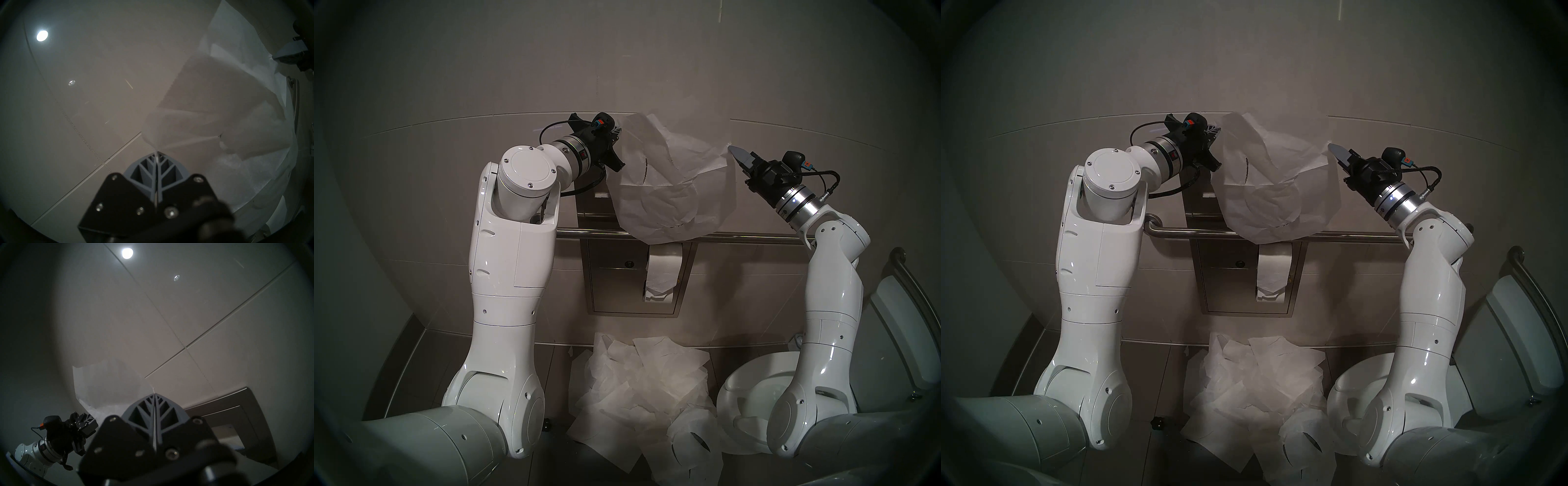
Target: Take out a toilet seat cover
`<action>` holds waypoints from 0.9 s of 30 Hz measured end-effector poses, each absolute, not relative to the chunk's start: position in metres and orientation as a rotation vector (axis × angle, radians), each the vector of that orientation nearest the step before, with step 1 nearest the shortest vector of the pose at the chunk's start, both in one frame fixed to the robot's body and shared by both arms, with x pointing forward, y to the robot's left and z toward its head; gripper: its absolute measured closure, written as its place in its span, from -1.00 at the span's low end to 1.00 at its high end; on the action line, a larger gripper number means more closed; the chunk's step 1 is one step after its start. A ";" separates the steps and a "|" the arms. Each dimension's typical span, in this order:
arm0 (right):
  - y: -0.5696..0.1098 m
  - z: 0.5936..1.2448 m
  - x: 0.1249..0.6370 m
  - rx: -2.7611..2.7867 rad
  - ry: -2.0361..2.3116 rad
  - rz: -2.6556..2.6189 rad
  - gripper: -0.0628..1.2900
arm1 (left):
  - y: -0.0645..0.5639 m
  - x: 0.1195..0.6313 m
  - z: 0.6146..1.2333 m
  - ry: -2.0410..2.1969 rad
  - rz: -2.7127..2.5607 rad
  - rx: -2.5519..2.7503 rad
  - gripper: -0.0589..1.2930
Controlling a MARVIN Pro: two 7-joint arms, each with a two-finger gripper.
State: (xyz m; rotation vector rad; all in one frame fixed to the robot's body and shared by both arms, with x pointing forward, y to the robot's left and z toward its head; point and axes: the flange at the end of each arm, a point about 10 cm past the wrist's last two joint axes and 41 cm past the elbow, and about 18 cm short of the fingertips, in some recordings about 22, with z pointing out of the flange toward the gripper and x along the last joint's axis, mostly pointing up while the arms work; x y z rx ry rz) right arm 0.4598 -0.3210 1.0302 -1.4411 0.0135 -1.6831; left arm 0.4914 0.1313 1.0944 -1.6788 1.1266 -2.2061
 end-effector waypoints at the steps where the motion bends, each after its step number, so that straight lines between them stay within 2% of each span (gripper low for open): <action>1: -0.321 1.030 0.460 -1.440 0.018 -1.685 0.97 | 0.131 0.491 1.094 1.127 -2.206 -1.679 0.94; 27: -0.306 1.027 0.471 -1.589 0.082 -1.778 0.97 | 0.131 0.491 1.094 1.126 -2.206 -1.679 0.94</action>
